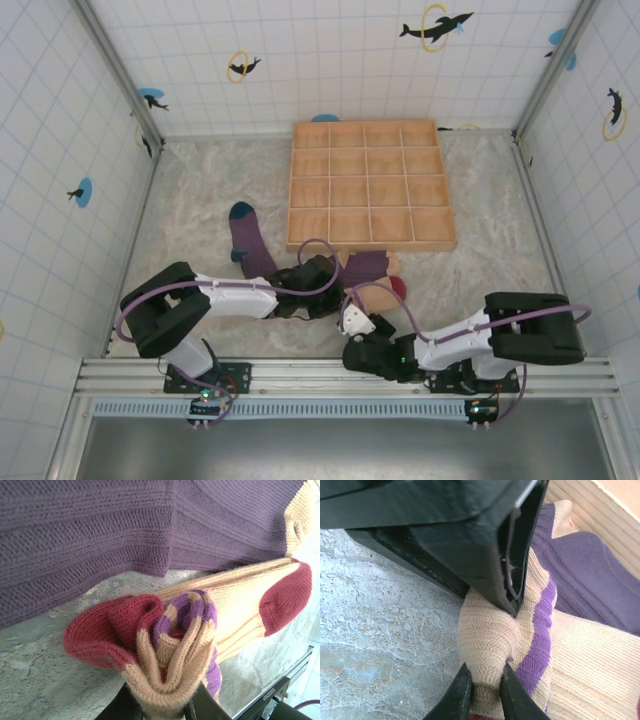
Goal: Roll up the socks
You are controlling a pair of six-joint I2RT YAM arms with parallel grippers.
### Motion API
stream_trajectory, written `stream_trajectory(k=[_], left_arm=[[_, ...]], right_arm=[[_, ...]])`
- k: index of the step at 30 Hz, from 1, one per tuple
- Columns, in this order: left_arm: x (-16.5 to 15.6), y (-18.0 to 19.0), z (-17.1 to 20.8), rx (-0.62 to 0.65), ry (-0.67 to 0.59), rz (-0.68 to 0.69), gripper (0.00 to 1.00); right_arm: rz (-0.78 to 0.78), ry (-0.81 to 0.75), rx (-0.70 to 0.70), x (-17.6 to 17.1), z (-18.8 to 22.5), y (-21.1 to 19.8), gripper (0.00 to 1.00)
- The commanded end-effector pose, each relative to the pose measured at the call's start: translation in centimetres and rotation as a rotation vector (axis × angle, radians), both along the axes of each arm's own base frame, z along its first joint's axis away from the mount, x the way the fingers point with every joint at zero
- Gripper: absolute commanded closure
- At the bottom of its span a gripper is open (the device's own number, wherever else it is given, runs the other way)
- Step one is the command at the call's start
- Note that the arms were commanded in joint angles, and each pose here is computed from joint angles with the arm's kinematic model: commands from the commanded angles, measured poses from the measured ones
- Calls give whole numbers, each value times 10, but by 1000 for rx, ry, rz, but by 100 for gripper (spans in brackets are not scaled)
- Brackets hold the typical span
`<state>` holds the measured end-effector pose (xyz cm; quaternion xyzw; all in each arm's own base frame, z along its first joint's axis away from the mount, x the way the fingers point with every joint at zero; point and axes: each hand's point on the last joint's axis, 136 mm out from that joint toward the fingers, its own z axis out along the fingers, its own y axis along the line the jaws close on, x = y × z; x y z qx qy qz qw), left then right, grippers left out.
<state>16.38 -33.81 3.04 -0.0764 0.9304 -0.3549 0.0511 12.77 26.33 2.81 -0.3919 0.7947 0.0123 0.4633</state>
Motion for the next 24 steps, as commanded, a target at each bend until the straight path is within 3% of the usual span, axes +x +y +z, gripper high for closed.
stream_trajectory(k=[1,3,7,10,15,24], left_arm=[[-9,3,-9,36,48,-13,100],[-9,1,-8,30,49,-15,88],[-8,-1,-2,10,37,-15,41],[-2,-6,10,-21,2,-9,24],[7,-10,33,-78,-99,-8,17],[4,-10,29,-70,-118,-22,20]], right_arm=[[3,97,-13,-5,-20,-20,100],[7,143,23,-6,-22,-23,100],[-2,233,98,-7,-26,-28,100],[-28,303,153,-7,-31,-35,100],[-72,417,246,-12,-41,-48,100],[-259,635,501,-16,-55,-76,100]])
